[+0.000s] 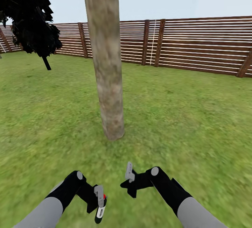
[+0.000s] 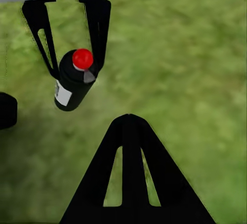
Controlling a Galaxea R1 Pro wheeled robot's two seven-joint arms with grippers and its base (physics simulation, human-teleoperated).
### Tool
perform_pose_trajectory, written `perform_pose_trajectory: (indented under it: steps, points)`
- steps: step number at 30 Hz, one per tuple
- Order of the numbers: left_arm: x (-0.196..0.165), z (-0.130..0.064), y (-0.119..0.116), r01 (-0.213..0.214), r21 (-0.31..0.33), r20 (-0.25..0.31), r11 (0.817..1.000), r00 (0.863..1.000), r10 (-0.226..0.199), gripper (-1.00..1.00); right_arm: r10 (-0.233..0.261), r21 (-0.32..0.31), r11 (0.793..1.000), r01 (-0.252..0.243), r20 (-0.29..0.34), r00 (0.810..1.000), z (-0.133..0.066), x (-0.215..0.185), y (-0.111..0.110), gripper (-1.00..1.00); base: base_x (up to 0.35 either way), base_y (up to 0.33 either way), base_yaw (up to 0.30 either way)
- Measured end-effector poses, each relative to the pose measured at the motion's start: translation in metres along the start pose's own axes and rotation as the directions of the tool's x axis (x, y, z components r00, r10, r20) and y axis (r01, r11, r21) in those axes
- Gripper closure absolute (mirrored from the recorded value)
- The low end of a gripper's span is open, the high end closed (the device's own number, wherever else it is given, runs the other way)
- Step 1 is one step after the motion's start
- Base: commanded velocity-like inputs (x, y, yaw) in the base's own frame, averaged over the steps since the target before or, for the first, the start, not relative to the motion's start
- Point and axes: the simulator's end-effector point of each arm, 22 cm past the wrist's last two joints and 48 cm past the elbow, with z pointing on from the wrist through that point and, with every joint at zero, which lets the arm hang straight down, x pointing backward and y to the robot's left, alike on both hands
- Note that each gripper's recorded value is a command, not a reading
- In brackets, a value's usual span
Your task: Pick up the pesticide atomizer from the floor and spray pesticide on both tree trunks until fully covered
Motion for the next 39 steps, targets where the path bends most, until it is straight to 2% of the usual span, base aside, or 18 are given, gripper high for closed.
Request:
perform_pose_trajectory:
  steps: [3,7,14,19,27,39]
  points:
    - [-0.001,0.001,-0.001,-0.003,0.003,-0.005,1.0,1.0,0.003,1.0,0.017,-0.015,1.0,-0.017,-0.012,1.0,0.0,0.001,0.003,1.0,0.0,0.0,0.0]
    - [-0.01,0.007,-0.004,-0.042,0.012,-0.042,0.999,0.998,0.042,1.0,0.019,-0.015,1.0,-0.019,-0.015,1.0,0.0,0.0,0.002,1.0,0.0,0.0,0.0]
    - [-0.042,0.006,-0.002,-0.067,0.014,-0.017,0.998,0.998,0.067,1.0,0.018,-0.015,1.0,-0.018,-0.015,1.0,0.0,-0.001,0.001,1.0,0.0,0.0,0.0]
    - [-0.051,0.001,-0.003,-0.074,0.039,-0.006,0.997,0.997,0.074,1.0,0.018,-0.015,1.0,-0.019,-0.015,1.0,-0.001,-0.001,0.001,1.0,0.0,0.0,0.0]
    - [-0.07,0.007,-0.012,-0.091,0.059,0.018,0.994,0.996,0.09,1.0,0.018,-0.015,1.0,-0.019,-0.015,1.0,-0.001,-0.001,0.001,1.0,0.0,0.0,0.0]
    - [-0.085,0.002,-0.009,-0.106,0.058,0.037,0.993,0.994,0.103,1.0,0.018,-0.015,1.0,-0.018,-0.015,1.0,0.0,-0.001,0.002,1.0,0.0,0.0,0.0]
